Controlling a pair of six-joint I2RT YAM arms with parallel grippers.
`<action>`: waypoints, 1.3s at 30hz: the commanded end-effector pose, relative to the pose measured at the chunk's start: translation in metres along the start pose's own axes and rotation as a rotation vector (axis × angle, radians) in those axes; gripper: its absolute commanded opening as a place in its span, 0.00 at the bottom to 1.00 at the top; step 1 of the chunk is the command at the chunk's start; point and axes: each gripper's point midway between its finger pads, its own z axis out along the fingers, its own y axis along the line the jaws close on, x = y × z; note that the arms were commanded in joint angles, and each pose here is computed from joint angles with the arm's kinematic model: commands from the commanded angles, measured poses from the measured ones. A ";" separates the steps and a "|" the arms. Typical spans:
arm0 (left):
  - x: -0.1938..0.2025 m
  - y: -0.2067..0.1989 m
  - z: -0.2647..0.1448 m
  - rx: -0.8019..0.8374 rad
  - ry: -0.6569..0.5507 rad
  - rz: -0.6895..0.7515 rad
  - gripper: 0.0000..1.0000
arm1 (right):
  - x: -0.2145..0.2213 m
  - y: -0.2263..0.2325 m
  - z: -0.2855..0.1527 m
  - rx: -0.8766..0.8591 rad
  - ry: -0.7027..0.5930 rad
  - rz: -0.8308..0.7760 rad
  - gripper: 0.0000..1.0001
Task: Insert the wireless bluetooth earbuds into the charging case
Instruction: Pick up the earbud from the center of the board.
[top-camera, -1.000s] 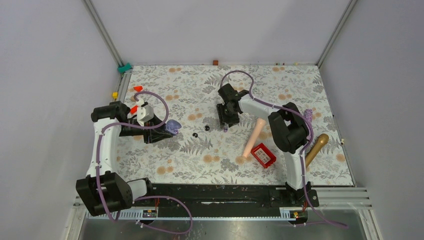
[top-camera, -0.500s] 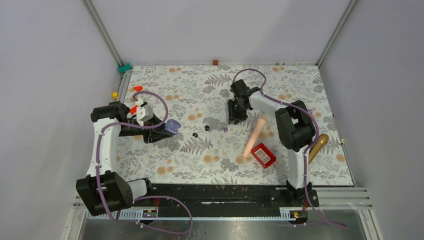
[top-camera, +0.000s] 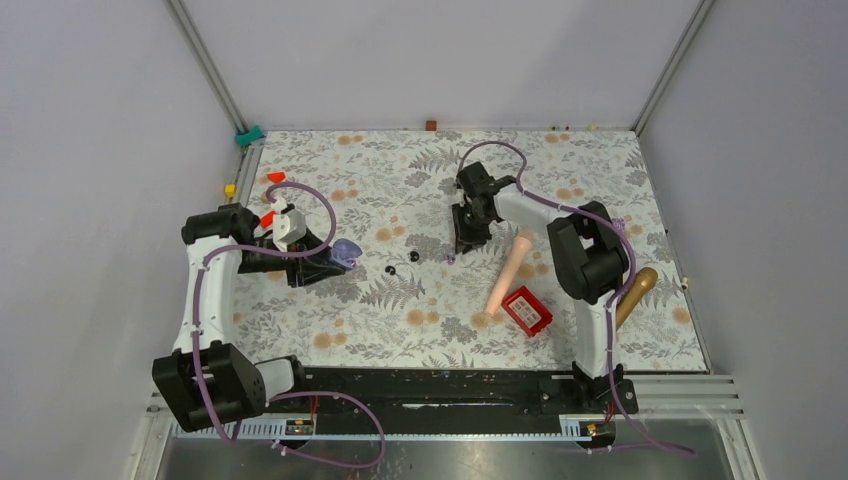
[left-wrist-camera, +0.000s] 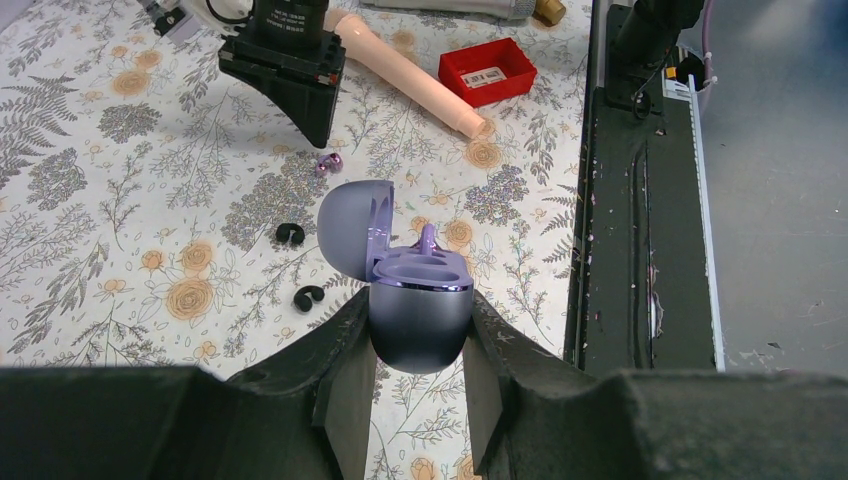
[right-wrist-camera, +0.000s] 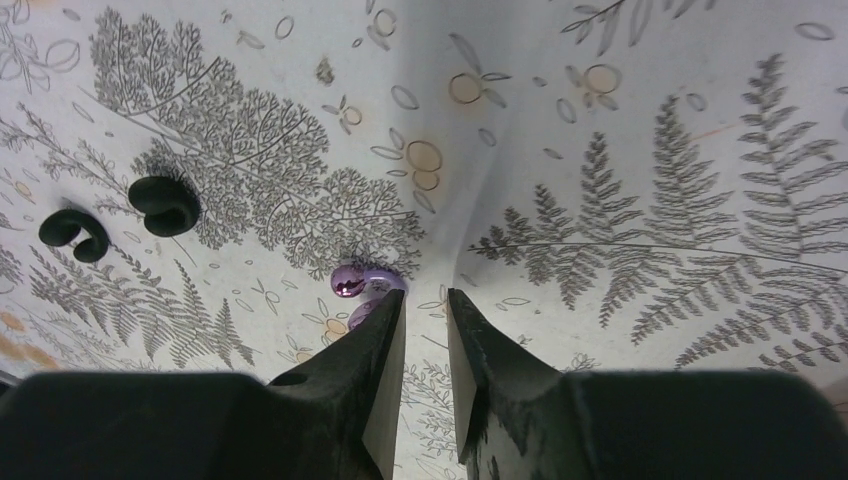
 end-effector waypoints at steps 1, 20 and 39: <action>-0.011 -0.002 0.001 -0.004 -0.057 0.008 0.00 | 0.017 0.012 -0.003 0.015 0.028 -0.077 0.28; -0.012 -0.004 -0.001 -0.016 -0.060 0.023 0.00 | 0.031 0.092 -0.014 -0.155 0.013 -0.192 0.27; -0.014 -0.004 -0.001 -0.022 -0.065 0.029 0.00 | 0.026 0.097 -0.069 -0.254 -0.318 -1.083 0.47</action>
